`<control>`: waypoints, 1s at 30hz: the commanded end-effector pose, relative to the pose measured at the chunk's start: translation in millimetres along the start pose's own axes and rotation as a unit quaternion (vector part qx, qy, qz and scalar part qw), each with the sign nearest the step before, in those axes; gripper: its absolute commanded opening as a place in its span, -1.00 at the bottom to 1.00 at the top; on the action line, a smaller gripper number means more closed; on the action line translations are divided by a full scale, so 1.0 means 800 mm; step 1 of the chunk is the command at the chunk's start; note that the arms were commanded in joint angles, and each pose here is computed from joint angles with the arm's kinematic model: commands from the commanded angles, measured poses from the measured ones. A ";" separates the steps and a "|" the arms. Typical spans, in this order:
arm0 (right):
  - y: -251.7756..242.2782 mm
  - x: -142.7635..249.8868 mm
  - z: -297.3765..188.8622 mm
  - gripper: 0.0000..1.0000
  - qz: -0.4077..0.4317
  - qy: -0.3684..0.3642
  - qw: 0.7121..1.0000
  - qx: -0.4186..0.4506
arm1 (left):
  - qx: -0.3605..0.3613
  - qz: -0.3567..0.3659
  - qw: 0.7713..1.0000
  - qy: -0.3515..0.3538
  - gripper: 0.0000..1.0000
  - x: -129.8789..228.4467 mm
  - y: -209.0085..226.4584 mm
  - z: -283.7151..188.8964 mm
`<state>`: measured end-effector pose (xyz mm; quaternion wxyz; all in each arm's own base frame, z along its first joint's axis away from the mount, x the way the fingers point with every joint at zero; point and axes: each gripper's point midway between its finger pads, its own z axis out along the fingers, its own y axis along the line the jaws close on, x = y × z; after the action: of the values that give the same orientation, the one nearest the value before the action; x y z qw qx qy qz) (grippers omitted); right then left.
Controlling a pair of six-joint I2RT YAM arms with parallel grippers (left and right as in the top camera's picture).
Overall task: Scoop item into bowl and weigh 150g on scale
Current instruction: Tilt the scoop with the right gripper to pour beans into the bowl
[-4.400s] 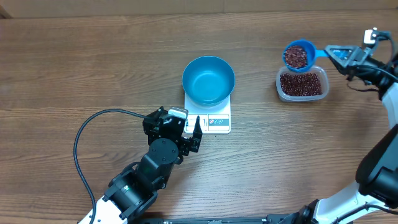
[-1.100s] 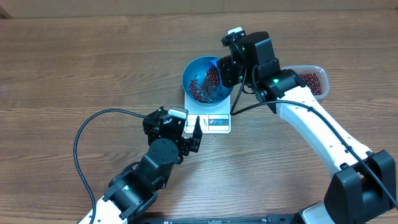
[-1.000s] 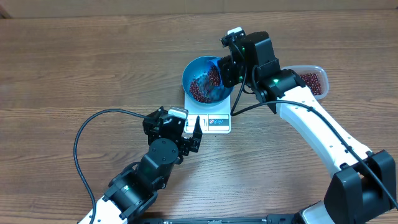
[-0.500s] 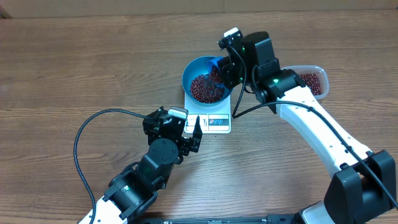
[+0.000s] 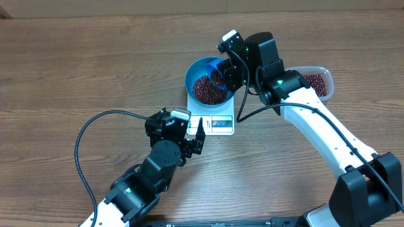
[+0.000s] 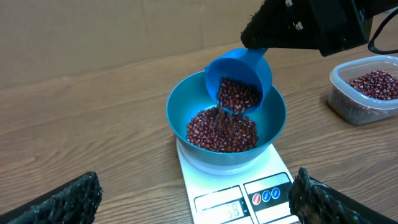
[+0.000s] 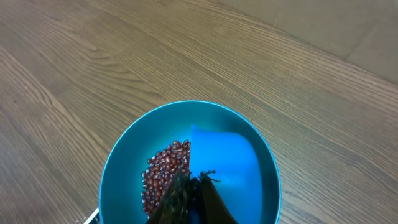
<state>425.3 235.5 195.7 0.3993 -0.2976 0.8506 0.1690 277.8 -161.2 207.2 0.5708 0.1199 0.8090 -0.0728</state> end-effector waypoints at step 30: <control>0.028 -0.008 -0.021 -0.92 -0.121 -0.014 0.991 -0.053 | -0.006 -0.008 1.000 0.001 0.99 0.003 0.001 0.000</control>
<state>409.0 244.4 190.2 0.3893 -0.4033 0.8114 0.1656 277.8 -161.2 207.2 0.5708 0.1199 0.8090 -0.0728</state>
